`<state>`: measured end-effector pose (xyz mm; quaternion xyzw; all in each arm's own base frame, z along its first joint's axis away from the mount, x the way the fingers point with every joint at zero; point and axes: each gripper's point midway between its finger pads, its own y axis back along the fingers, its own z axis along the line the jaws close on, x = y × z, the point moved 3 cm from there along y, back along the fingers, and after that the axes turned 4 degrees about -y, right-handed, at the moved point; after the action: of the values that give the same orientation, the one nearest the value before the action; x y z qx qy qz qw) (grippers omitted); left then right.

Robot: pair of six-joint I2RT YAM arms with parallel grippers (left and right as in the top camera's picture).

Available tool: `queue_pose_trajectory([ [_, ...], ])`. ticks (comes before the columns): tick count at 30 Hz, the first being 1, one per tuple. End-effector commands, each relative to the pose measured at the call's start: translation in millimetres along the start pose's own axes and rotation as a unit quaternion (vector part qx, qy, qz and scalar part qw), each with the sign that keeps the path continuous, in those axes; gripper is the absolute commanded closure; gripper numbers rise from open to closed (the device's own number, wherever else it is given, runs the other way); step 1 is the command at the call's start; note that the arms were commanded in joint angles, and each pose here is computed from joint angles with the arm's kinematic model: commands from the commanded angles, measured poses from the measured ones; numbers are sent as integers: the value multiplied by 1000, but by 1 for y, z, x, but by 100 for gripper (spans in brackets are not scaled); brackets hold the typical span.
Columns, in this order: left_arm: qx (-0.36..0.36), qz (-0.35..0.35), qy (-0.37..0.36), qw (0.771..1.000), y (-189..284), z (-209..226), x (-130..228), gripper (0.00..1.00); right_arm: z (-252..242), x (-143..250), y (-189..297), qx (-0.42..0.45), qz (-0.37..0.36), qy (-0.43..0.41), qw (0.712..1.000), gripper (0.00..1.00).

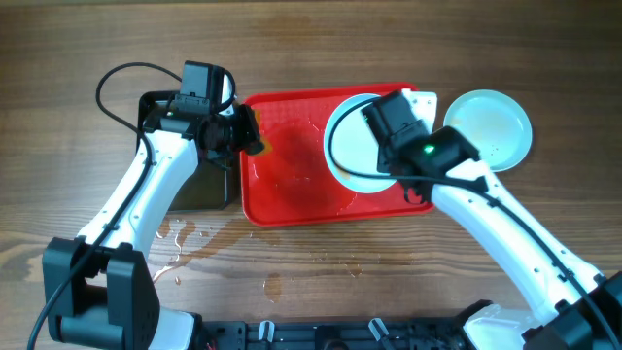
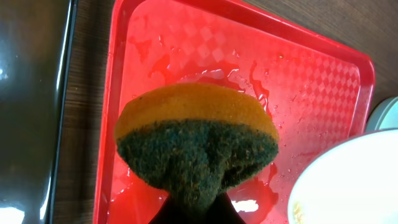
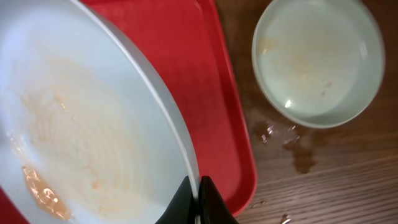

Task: Clean dirty plates on tray and stack at the side
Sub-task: 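Carry the third plate with the right gripper onto the plate stack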

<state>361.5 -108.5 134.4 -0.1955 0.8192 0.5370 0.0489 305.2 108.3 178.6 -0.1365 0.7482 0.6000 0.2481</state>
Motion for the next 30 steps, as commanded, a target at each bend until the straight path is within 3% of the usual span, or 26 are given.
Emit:
queue_pose_trajectory([
  [1, -4, -3, -7, 1000, -1, 2, -2, 96, -7, -16, 20, 72, -91, 20, 993, 96],
  [9, -5, -3, -7, 1000, -1, 2, -2, 96, -20, -33, 38, 157, -174, 39, 971, 96],
  [13, -5, -3, -7, 1000, -1, 2, -2, 96, -33, -54, 61, 253, -244, 95, 931, 96],
  [16, -5, -3, -7, 1000, -1, 2, -2, 96, -14, -62, 82, 269, -287, 135, 910, 96],
  [23, -5, -3, -7, 1000, -1, 2, -2, 96, -4, -57, 82, 220, -305, 67, 924, 96],
  [25, -5, -3, -7, 1000, -1, 2, -2, 96, -5, -43, 59, 158, -251, 7, 955, 96],
  [30, -5, -3, -7, 1000, -1, 2, -2, 96, -21, -32, 20, 92, -130, -78, 984, 96],
])
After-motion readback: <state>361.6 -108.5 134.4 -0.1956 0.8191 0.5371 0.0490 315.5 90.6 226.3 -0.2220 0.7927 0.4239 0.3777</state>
